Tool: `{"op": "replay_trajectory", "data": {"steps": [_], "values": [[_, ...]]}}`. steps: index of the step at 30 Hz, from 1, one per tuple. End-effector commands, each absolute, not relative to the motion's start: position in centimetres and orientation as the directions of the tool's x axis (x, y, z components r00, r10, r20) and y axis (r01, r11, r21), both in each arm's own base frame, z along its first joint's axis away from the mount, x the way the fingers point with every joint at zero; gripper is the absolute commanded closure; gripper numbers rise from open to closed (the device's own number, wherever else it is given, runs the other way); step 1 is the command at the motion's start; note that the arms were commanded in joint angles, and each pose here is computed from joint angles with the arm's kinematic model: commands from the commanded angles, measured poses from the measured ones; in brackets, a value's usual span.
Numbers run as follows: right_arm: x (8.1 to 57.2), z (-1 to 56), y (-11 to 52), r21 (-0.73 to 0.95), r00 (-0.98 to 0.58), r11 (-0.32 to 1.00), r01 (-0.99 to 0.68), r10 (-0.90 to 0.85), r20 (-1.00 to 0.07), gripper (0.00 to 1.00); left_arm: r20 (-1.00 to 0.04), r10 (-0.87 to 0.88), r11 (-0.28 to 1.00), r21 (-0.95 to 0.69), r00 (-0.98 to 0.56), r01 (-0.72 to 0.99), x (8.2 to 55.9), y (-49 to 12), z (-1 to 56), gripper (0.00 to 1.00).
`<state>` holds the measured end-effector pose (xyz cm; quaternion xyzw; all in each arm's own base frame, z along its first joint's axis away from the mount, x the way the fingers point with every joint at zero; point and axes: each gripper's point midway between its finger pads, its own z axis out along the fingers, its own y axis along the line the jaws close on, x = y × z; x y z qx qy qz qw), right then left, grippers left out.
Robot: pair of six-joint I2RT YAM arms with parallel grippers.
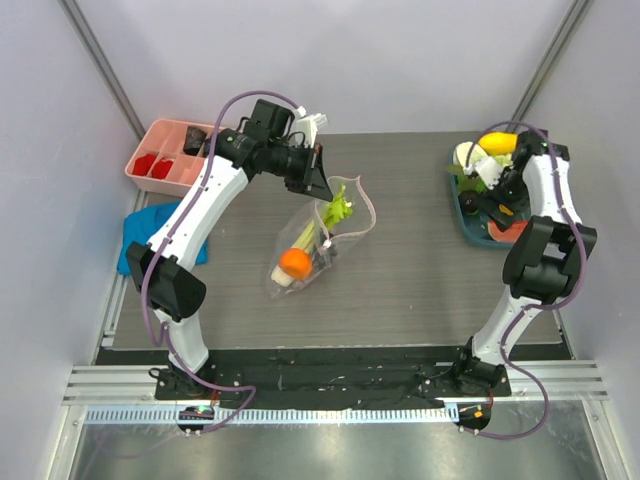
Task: Place the food in the zip-top bag and seal the zipper
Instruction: Pick up the fake fruit from the bin.
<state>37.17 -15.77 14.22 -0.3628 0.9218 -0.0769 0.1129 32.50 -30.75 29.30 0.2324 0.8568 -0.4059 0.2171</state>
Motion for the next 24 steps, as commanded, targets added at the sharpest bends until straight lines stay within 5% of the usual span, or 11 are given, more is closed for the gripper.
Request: {"op": "replay_trajectory", "data": {"steps": [1, 15, 24], "values": [[39.3, 14.6, -16.2, -0.352, -0.554, 0.512, -0.784, -0.832, 0.022, 0.15, -0.604, 0.217, 0.523, -0.592, -0.767, 0.613, 32.3, -30.9, 30.9, 1.0], [39.6, 9.0, -14.3, -0.248, -0.395, 0.336, -0.909, -0.883, 0.252, 0.19, -0.599, 0.226, 0.528, -0.588, -0.768, 0.613, 32.3, -30.9, 30.8, 1.0], [39.9, 8.4, -13.8, -0.245, -0.394, 0.339, -0.908, -0.891, 0.227, 0.63, -0.6, 0.225, 0.531, -0.585, -0.768, 0.613, 32.3, -30.7, 30.8, 1.0]]}}
